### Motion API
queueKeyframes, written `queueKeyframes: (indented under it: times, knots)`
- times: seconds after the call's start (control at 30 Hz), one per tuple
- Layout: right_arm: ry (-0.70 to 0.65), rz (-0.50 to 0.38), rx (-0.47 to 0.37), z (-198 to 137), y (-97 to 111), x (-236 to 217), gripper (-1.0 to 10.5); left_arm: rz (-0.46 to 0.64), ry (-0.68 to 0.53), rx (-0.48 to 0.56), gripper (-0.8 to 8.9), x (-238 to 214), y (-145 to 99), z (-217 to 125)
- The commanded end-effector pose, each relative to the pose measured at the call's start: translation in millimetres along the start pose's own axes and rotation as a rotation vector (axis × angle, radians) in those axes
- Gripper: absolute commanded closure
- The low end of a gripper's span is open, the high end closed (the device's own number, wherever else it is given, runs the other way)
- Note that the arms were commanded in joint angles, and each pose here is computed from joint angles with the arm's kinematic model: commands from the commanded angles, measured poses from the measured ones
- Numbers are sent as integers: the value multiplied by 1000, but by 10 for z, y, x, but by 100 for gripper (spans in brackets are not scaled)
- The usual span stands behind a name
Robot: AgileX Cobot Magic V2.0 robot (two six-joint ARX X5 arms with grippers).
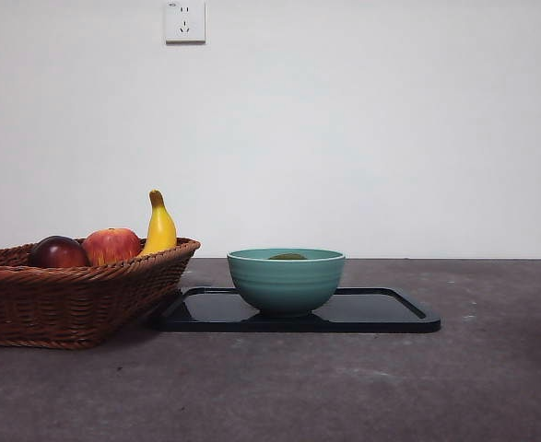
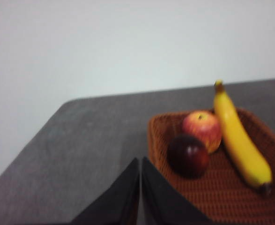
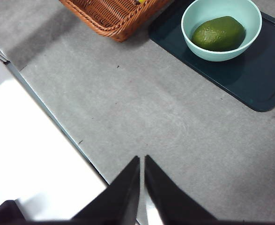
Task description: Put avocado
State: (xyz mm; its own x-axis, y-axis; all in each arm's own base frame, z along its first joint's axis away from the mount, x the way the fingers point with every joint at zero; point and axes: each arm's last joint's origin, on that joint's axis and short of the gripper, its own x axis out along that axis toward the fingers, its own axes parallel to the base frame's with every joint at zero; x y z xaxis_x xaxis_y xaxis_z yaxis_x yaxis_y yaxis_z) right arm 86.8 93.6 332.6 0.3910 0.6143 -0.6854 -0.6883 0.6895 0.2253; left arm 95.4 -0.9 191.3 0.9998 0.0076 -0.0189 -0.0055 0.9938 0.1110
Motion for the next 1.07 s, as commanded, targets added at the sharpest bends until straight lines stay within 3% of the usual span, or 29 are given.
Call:
queueKeyframes:
  times: [0.03,0.27,0.57,0.7,1.07]
  knots:
    - [-9,7,1,24,16,0,940,9,-9,0,807,-4,-3,-61]
    - [-9,7,1,24,17,-1,940,6,20,-18,807,5,-21,-221]
    - [-9,7,1,24,17,-1,940,-4,165,-68,807,10,-44,-425]
    - [-9,7,1,24,16,0,940,-1,162,-122,807,11,-44,-422]
    - [-9,7,1,24,17,-1,940,0,163,-122,807,11,-44,-422]
